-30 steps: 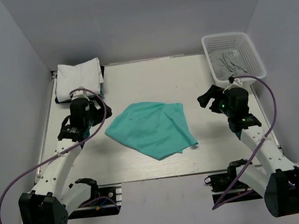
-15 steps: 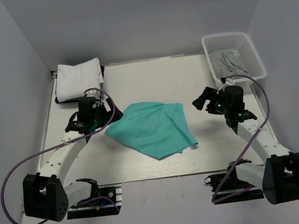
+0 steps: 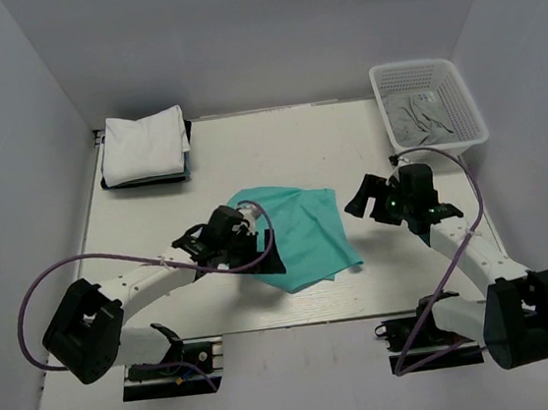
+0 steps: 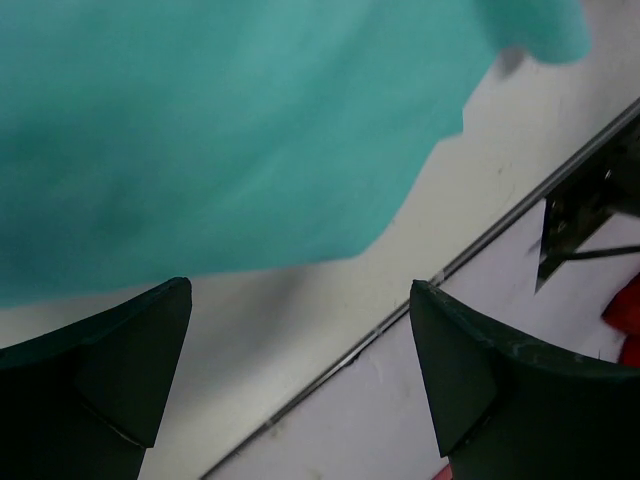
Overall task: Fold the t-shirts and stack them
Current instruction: Flatten out the tshirt
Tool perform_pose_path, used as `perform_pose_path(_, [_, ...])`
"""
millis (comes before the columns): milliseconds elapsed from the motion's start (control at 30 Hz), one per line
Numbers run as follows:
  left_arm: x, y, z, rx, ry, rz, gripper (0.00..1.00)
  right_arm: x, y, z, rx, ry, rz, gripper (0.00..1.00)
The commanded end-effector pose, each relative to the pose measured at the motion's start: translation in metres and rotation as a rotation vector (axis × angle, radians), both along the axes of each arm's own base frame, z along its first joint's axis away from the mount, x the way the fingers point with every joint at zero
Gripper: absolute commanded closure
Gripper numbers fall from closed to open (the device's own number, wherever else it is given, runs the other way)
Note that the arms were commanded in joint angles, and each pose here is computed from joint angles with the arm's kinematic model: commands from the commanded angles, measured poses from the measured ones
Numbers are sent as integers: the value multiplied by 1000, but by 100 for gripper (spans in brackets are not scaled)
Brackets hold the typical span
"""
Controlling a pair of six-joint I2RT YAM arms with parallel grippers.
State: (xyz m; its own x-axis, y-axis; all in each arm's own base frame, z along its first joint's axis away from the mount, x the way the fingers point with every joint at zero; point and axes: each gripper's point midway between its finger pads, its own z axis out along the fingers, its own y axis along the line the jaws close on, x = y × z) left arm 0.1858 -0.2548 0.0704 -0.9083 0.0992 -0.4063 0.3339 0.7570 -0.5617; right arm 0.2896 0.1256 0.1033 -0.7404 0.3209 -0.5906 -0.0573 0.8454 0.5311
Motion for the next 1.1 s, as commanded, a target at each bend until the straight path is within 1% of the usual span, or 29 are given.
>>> perform_pose_path(0, [-13, -2, -1, 78, -1, 7, 0, -39, -3, -22, -38, 76, 31, 10])
perform_pose_path(33, [-20, -2, -6, 134, -10, -6, 0, -46, -5, -28, -48, 101, 31, 10])
perform_pose_path(100, [-23, -11, -6, 167, -19, -22, 0, -60, -8, -40, -69, 125, 25, 10])
perform_pose_path(167, [-37, -17, -24, 266, -8, -72, 0, -69, -14, -44, -92, 153, 8, 10])
perform_pose_path(200, [-35, -26, -21, 286, -18, -73, 0, -72, -14, -43, -105, 149, 24, 10])
perform_pose_path(233, [-33, -24, -27, 347, -40, -68, 0, -80, -18, -47, -130, 178, 24, 10])
perform_pose_path(267, [-45, -18, -42, 441, -23, -101, 0, -82, -17, -46, -127, 180, 30, 10])
perform_pose_path(300, [-42, -24, -38, 461, -39, -90, 0, -85, -14, -47, -116, 187, 40, 10])
perform_pose_path(333, [-46, -23, -41, 508, -57, -105, 0, -88, -4, -45, -64, 184, 79, 10])
perform_pose_path(467, [-46, -33, -46, 567, -89, -126, 0, -99, 7, -54, -16, 229, 133, 10])
perform_pose_path(500, [-47, -34, -46, 571, -99, -118, 2, -99, 9, -55, -16, 232, 142, 10])
perform_pose_path(533, [-43, -30, -51, 603, -103, -89, 3, -100, 9, -57, -20, 240, 149, 10])
perform_pose_path(567, [-38, -34, -47, 597, -120, -67, 5, -103, 11, -60, -21, 254, 162, 10])
perform_pose_path(600, [-37, -28, -51, 637, -114, -51, 8, -103, 13, -61, -20, 257, 171, 11])
perform_pose_path(633, [-34, -22, -56, 671, -120, -33, 16, -105, 16, -62, -10, 261, 188, 14])
perform_pose_path(700, [-29, -25, -55, 672, -134, -11, 28, -108, 25, -61, 26, 260, 234, 20])
perform_pose_path(733, [-27, -24, -54, 678, -143, -5, 39, -111, 30, -60, 42, 263, 255, 24])
perform_pose_path(767, [-25, -26, -52, 669, -149, 14, 46, -109, 34, -58, 53, 250, 273, 27])
perform_pose_path(800, [-20, -25, -54, 675, -155, 29, 52, -109, 36, -59, 56, 250, 283, 43])
perform_pose_path(833, [-18, -25, -54, 679, -162, 33, 66, -109, 38, -58, 58, 248, 291, 53])
perform_pose_path(867, [-17, -24, -54, 680, -167, 47, 77, -108, 39, -59, 59, 252, 291, 65])
perform_pose_path(900, [-12, -25, -51, 682, -188, 60, 89, -107, 40, -57, 59, 249, 297, 70])
perform_pose_path(933, [-11, -21, -50, 702, -195, 64, 100, -106, 41, -57, 59, 246, 304, 72])
perform_pose_path(967, [-6, -23, -44, 698, -210, 86, 100, -105, 42, -55, 55, 238, 308, 74])
perform_pose_path(1000, [0, -18, -40, 722, -240, 123, 100, -102, 44, -51, 60, 225, 310, 76])
perform_pose_path(1033, [4, -17, -26, 716, -259, 145, 100, -96, 47, -45, 71, 195, 304, 100])
perform_pose_path(1067, [8, -12, -19, 725, -290, 165, 100, -92, 47, -40, 77, 185, 297, 100])
